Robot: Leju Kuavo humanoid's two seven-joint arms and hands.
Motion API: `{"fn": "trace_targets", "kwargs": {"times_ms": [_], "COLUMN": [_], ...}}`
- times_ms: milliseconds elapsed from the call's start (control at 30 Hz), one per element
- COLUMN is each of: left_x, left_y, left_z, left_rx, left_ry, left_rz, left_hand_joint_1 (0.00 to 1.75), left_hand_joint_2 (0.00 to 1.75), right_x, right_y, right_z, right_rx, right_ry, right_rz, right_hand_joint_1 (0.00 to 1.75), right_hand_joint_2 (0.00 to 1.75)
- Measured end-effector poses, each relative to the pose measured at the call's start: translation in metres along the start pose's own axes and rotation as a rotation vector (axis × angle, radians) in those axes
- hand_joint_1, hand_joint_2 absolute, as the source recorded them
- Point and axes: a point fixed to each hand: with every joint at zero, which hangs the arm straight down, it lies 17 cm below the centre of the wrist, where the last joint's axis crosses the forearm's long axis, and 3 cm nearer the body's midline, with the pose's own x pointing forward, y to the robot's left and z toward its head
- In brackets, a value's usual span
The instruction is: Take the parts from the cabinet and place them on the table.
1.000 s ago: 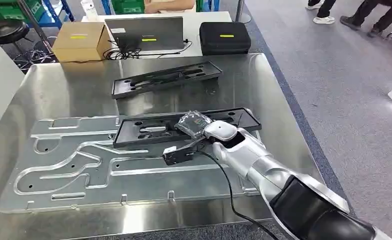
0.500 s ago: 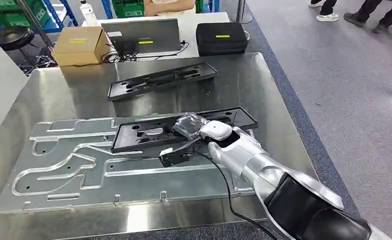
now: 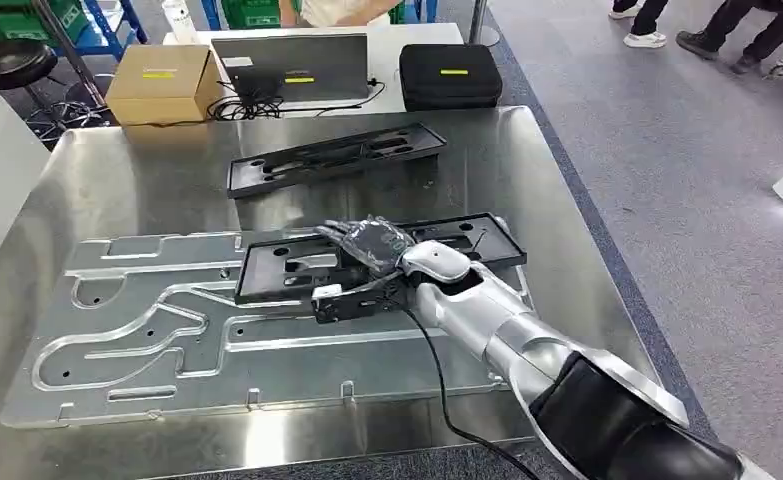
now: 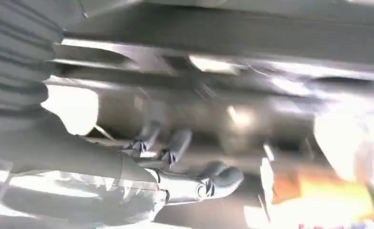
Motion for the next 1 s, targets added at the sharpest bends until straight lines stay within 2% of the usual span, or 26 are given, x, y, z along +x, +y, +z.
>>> {"fn": "trace_targets", "kwargs": {"times_ms": [200,300,567,733,1000], "left_x": [-0.004,-0.003,-0.004,-0.004,-0.001], "left_y": [0.002,0.001,0.001,0.002,0.002], "left_z": [0.003,0.003,0.003,0.003,0.002], "left_rx": [0.004,0.003,0.003,0.005,0.006], "left_ry": [-0.002,-0.006,-0.008,-0.007,-0.012], "left_rz": [0.014,0.017,0.016,0.015,0.016], "left_hand_joint_1": [0.00,0.00,0.00,0.00,0.00], "left_hand_joint_2": [0.00,0.00,0.00,0.00,0.00], "right_x": [0.036,0.041,0.034,0.029,0.026], "right_y": [-0.052,-0.091,-0.136,-0.146,-0.155], "right_z": [0.022,0.035,0.080,0.097,0.105], "right_rx": [-0.241,-0.356,-0.570,-0.620,-0.658], "right_ry": [-0.150,-0.213,-0.264,-0.268,-0.273], "right_rz": [-0.337,-0.423,-0.493,-0.497,-0.486], "right_hand_joint_1": [0.00,0.00,0.00,0.00,0.00], "right_hand_joint_2": [0.00,0.00,0.00,0.00,0.00]}}
